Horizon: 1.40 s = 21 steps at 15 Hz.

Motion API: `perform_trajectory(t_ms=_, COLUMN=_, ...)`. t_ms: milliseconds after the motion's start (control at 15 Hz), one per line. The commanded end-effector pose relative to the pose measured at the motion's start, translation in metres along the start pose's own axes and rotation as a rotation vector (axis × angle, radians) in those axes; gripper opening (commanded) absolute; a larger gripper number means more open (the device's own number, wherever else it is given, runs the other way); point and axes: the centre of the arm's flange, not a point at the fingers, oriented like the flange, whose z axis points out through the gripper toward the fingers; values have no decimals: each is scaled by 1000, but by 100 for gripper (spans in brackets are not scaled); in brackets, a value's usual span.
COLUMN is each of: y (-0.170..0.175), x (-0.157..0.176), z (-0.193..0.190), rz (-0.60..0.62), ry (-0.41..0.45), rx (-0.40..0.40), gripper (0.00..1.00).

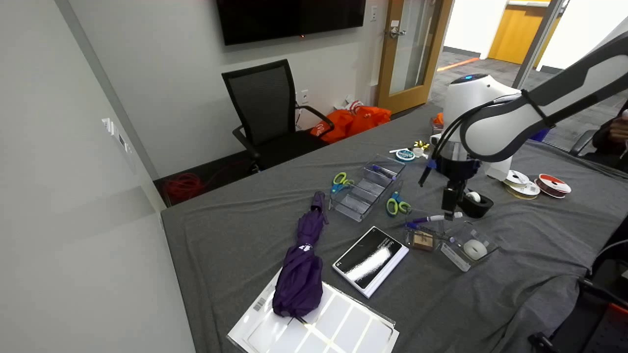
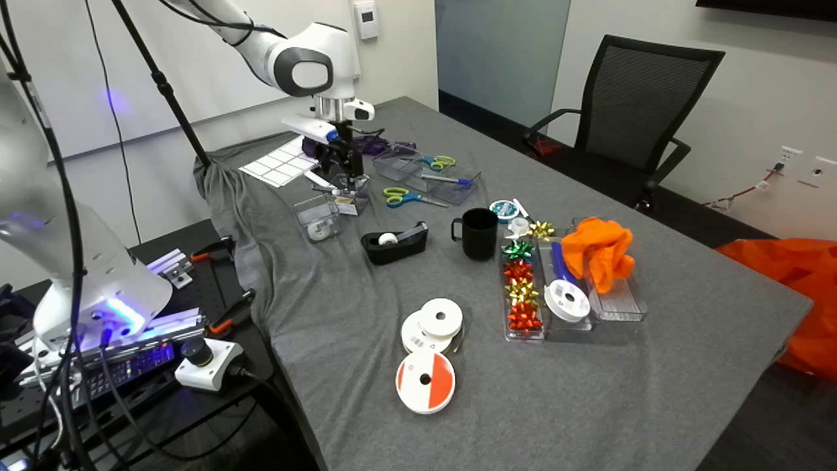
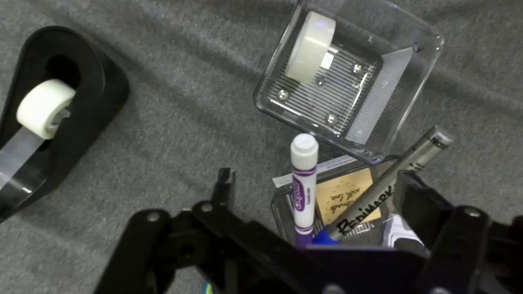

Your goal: Move the marker from the middle tray to the furthest tray

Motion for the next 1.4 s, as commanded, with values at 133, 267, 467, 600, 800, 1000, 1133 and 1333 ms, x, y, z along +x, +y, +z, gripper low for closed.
perform_trajectory(t_ms=133, y=3, x=4, z=28, rz=-15, ry=1, rx=89, gripper=95)
perform_trajectory(t_ms=267, y=4, x=4, z=32, rz=-14, ry=2, rx=101, gripper=71)
perform_trajectory(t_ms=467, y=5, x=4, z=35, rz=-8, ry=2, rx=111, gripper=55)
perform_trajectory(t_ms=600, y=6, x=3, z=35, rz=-5, ry=1, rx=113, gripper=41)
perform_trajectory(t_ms=800, y=7, x=2, z=34, rz=-5, ry=-1, rx=112, gripper=20)
perform_trajectory(t_ms=1000, y=9, x=-1, z=30, rz=-13, ry=-7, rx=109, gripper=1)
perform_trajectory(t_ms=1133, y=9, x=-7, z=23, rz=-17, ry=-12, rx=102, gripper=4)
perform_trajectory(t_ms=1333, y=8, x=-16, z=5, rz=-12, ry=-33, rx=94, gripper=4)
